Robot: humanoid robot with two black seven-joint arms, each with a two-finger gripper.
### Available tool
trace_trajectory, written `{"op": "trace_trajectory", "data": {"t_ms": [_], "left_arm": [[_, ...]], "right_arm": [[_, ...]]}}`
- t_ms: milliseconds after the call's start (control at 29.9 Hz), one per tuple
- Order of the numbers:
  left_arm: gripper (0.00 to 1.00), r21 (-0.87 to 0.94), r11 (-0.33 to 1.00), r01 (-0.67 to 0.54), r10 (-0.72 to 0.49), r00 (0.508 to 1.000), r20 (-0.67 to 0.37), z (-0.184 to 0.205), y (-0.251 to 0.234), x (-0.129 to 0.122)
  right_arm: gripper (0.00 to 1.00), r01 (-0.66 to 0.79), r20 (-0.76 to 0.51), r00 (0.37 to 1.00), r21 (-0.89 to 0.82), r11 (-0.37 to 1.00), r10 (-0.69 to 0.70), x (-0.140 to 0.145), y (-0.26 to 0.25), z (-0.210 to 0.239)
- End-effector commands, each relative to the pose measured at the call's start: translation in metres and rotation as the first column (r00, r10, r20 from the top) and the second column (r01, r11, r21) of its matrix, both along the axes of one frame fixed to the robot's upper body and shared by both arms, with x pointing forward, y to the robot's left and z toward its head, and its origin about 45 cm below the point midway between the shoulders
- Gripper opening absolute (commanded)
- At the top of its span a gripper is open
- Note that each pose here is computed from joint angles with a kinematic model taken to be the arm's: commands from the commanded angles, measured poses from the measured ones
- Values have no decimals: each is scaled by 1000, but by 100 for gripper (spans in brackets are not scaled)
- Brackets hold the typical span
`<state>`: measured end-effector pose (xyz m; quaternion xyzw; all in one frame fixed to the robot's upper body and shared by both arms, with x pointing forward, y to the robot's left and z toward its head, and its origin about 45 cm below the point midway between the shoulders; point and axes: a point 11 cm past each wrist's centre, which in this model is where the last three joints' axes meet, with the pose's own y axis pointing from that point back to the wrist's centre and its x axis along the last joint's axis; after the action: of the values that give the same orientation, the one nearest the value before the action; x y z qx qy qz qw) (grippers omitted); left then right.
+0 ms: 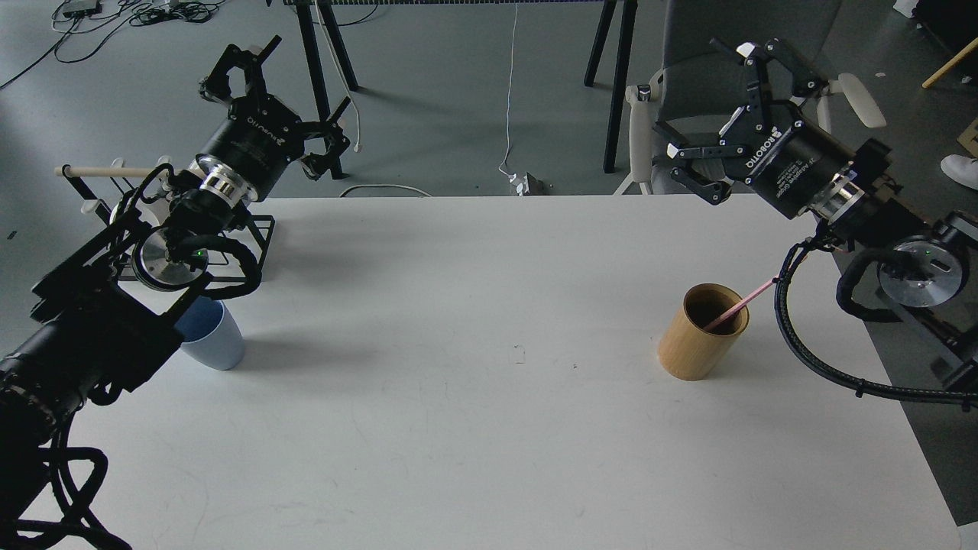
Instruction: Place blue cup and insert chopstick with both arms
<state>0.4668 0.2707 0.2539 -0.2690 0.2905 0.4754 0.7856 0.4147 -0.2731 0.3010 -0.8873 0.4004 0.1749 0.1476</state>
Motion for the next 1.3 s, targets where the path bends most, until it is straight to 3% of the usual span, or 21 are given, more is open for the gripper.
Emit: {"op": "trace_trajectory", "data": {"t_ms": [0, 367, 534, 802, 935, 1102, 1202, 1269], "left_arm": [[100, -12, 1000, 2, -2, 1000, 9, 3, -4, 2], [100, -57, 998, -29, 33, 998, 59, 28, 2, 12], [100, -152, 974, -168, 189, 972, 137, 56, 50, 14], [100, -157, 983, -95, 115, 985, 127, 54, 15, 19], [100, 11, 1000, 29, -30, 985, 169, 78, -10, 20], [100, 269, 960, 83, -154, 955, 255, 113, -10, 9], [100, 384, 923, 35, -180, 920, 348, 148, 7, 1], [100, 387, 920, -61, -151, 857, 492, 187, 28, -12]], "right_arm": [[99, 2, 1, 1000, 4, 1000, -2, 0, 0, 0], [99, 7, 0, 1000, 0, 1000, -7, 1, -2, -1], [99, 6, 1, 1000, 0, 1000, -6, 1, -2, 0], [99, 13, 8, 1000, -9, 1000, -13, 0, -7, 4], [99, 14, 9, 1000, -9, 1000, -14, 0, -8, 4], [99, 28, 9, 1000, -9, 1000, -28, 1, -13, 4], [99, 42, 19, 999, 1, 999, -42, 2, -17, 8], [99, 45, 23, 999, 2, 999, -45, 3, -18, 9]]}}
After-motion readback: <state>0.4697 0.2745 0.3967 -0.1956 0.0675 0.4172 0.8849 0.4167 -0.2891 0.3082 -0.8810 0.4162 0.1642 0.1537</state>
